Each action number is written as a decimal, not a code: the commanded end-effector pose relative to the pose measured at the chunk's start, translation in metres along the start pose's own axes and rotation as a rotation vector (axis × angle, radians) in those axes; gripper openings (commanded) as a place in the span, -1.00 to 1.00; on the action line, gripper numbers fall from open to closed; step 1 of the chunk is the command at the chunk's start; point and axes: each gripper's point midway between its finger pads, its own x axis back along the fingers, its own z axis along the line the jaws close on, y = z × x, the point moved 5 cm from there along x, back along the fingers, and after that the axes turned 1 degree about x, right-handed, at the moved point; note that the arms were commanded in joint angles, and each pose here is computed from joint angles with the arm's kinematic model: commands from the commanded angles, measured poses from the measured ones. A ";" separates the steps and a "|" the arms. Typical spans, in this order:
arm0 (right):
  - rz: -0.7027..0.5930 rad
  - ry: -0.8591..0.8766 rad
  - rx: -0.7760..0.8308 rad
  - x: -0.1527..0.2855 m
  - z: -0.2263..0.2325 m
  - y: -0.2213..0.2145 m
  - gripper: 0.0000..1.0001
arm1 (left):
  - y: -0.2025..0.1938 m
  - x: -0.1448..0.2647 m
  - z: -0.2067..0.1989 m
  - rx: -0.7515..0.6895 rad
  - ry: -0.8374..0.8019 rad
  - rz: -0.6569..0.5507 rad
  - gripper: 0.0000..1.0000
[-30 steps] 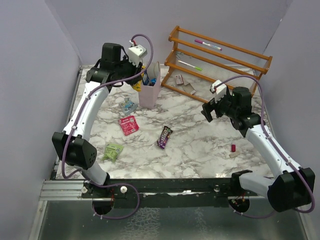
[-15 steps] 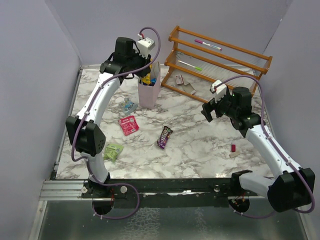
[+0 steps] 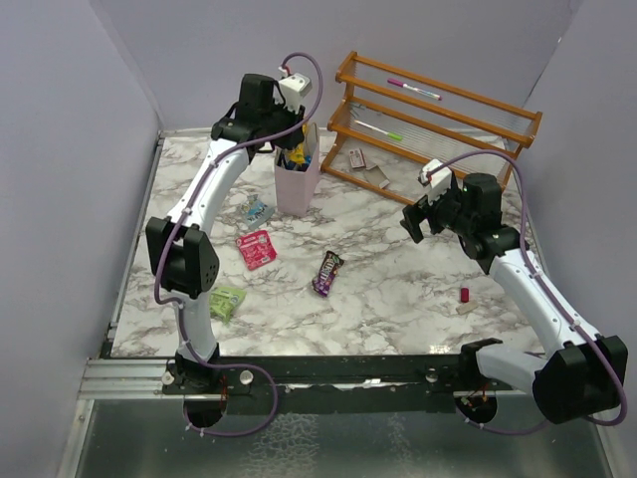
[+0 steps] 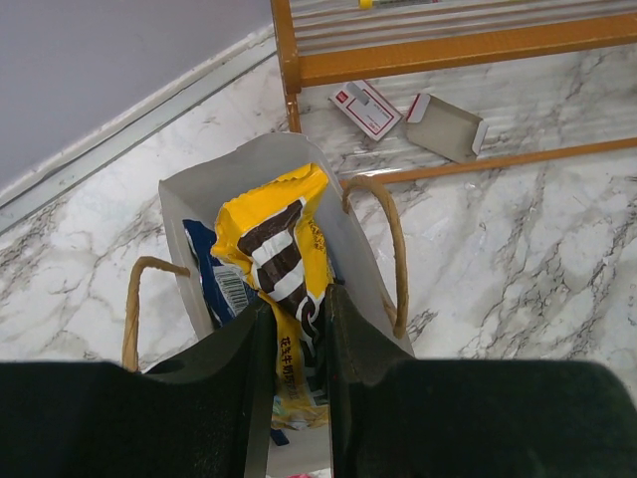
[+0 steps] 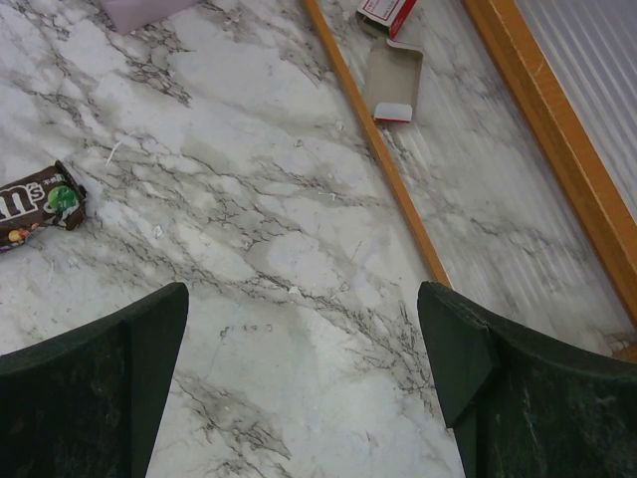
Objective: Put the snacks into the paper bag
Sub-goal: Place the snack in the paper bag.
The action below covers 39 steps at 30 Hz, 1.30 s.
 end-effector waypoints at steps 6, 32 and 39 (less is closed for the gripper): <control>-0.043 0.008 0.006 0.004 0.001 0.007 0.99 | 0.007 -0.015 0.001 -0.027 -0.024 -0.039 -0.52; -0.042 0.027 0.008 0.004 0.003 0.006 0.99 | 0.020 0.026 -0.001 -0.122 0.035 -0.046 0.15; -0.043 0.032 0.007 0.004 0.003 0.006 0.99 | 0.011 0.069 0.000 -0.207 0.117 -0.027 0.22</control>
